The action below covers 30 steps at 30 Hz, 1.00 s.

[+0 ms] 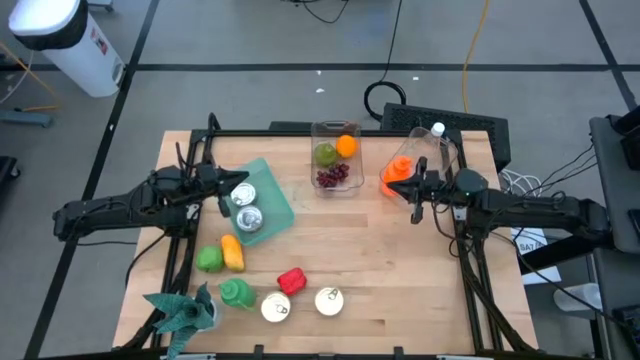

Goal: Pick & Place Food Item
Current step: Put the green water bottle into the right transparent bin

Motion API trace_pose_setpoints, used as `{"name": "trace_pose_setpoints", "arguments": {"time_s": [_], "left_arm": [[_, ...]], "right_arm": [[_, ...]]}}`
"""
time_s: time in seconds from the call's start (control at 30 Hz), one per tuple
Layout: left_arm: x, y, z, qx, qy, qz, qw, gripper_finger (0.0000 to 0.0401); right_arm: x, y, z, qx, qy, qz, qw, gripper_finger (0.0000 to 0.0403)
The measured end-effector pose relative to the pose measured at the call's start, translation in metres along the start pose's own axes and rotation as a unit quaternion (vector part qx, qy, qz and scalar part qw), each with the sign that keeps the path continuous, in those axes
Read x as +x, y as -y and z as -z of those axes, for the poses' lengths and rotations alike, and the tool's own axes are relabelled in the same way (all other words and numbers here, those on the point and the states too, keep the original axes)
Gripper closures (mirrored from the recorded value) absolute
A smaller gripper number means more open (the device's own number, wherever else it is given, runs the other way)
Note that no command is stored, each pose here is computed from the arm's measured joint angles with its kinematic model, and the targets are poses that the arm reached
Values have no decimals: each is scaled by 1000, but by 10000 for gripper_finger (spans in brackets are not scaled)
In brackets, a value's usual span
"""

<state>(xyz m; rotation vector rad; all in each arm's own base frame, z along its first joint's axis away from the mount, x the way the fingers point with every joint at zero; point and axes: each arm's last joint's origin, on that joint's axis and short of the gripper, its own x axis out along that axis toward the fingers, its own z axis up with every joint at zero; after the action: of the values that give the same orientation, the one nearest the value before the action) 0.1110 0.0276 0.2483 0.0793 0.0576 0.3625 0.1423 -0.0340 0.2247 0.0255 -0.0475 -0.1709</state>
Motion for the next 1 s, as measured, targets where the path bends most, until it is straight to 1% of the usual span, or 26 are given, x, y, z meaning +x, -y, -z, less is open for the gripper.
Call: {"name": "trace_pose_setpoints", "arguments": {"time_s": [0.63,0.7,0.9,1.0], "left_arm": [[15,3,-1,-1,6,8,1000,375],[15,4,-2,-1,10,29,1000,375],[7,9,-9,8,54,139,989,375],[5,10,-12,8,74,163,984,375]], "right_arm": [[17,2,9,1,-13,0,1000,402],[17,2,9,-1,-13,0,1000,402],[17,2,9,-9,-13,-1,1000,402],[17,2,9,-12,-13,-1,1000,401]]}}
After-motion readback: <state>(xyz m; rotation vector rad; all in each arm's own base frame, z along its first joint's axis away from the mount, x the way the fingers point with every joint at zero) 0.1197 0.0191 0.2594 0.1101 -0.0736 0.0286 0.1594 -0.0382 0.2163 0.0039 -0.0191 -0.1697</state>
